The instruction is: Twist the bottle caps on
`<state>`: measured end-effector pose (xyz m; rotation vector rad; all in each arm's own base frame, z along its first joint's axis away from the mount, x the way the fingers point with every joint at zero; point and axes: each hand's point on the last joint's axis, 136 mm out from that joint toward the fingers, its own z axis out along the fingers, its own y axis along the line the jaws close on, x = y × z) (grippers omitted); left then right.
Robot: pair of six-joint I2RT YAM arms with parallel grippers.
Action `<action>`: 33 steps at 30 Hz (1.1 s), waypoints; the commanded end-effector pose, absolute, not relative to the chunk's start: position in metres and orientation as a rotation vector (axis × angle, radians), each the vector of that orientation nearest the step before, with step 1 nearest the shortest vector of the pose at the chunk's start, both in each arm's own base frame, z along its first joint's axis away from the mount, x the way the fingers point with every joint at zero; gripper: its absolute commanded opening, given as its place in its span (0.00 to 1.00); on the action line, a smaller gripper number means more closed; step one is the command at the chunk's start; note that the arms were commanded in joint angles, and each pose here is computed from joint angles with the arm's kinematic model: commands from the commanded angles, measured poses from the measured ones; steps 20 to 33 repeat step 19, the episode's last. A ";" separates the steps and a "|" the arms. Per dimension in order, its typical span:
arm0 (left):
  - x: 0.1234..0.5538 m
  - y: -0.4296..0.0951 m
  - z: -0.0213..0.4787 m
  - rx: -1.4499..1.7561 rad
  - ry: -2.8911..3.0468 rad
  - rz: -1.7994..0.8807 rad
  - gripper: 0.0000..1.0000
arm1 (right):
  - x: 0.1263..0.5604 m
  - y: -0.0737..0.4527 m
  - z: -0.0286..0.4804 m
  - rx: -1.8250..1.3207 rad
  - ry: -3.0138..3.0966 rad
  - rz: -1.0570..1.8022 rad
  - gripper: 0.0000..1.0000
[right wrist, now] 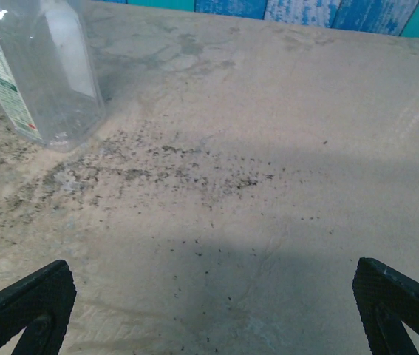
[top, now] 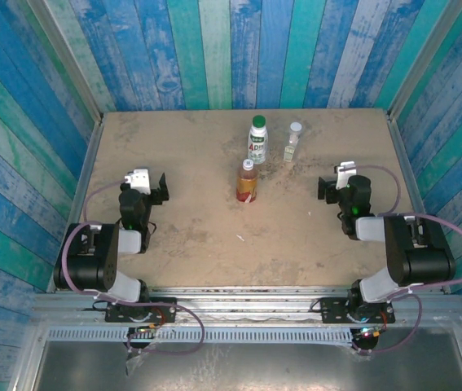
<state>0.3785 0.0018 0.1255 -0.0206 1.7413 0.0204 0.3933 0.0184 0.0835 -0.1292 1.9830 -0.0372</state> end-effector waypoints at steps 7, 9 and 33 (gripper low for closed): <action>0.383 0.007 0.127 -0.052 1.732 0.030 0.94 | 0.399 0.022 0.097 -0.134 1.937 -0.009 1.00; 0.384 0.007 0.128 -0.054 1.729 0.031 0.94 | 0.399 0.022 0.097 -0.135 1.937 -0.010 1.00; 0.384 0.007 0.128 -0.053 1.730 0.034 0.94 | 0.399 0.023 0.097 -0.138 1.936 -0.009 1.00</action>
